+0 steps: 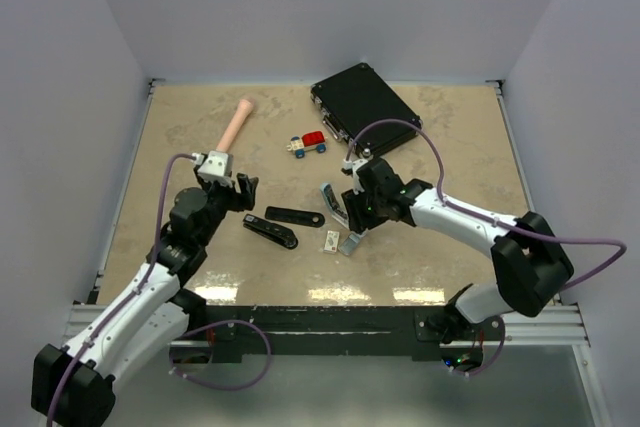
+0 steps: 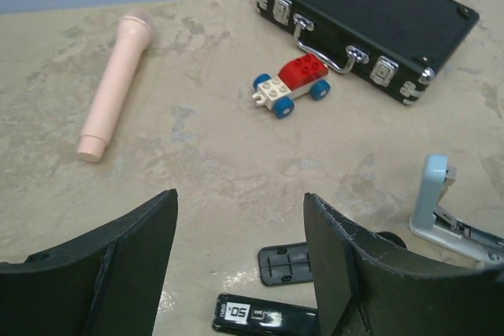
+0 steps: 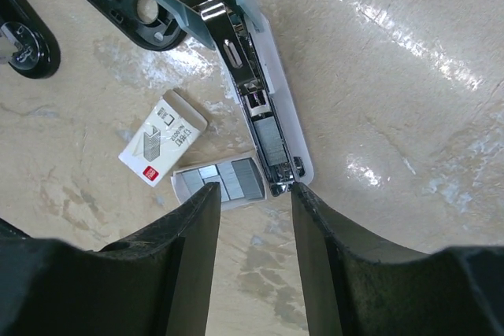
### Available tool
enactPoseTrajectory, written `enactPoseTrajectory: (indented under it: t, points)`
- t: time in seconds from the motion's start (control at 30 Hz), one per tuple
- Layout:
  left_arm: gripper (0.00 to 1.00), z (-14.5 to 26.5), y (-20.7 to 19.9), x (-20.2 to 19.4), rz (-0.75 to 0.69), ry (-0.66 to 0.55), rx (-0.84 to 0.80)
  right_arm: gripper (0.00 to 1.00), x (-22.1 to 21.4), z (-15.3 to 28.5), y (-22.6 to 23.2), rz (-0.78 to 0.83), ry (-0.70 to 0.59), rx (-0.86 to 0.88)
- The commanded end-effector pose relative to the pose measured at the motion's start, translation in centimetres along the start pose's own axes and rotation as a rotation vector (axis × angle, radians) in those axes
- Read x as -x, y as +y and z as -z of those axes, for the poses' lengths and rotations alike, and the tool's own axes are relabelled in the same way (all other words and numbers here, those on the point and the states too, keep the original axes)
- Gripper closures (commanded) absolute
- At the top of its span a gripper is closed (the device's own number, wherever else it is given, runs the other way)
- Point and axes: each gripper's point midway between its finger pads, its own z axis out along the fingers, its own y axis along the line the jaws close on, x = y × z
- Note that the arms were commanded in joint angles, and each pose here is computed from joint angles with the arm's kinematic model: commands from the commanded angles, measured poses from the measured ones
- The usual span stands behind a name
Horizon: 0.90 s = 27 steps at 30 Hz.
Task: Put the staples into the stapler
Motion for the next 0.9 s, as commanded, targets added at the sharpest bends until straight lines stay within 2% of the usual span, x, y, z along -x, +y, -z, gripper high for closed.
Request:
enactPoseTrajectory:
  t: [0.0,0.5,0.87]
  points:
    - [0.30,-1.0,-3.0,3.2,0.089,-0.060,-0.134,0.54,1.2,-0.4,0.1,-0.059,-0.056,-0.003]
    - [0.29,-4.4,-8.0,1.4,0.180,0.079,-0.363,0.56,0.5,-2.0,-0.8,-0.062,-0.042,-0.052]
    - [0.28,-7.1,-12.0,-0.2,0.211,0.174,-0.536,0.64,-0.4,-1.6,-0.2,-0.067,-0.069,-0.056]
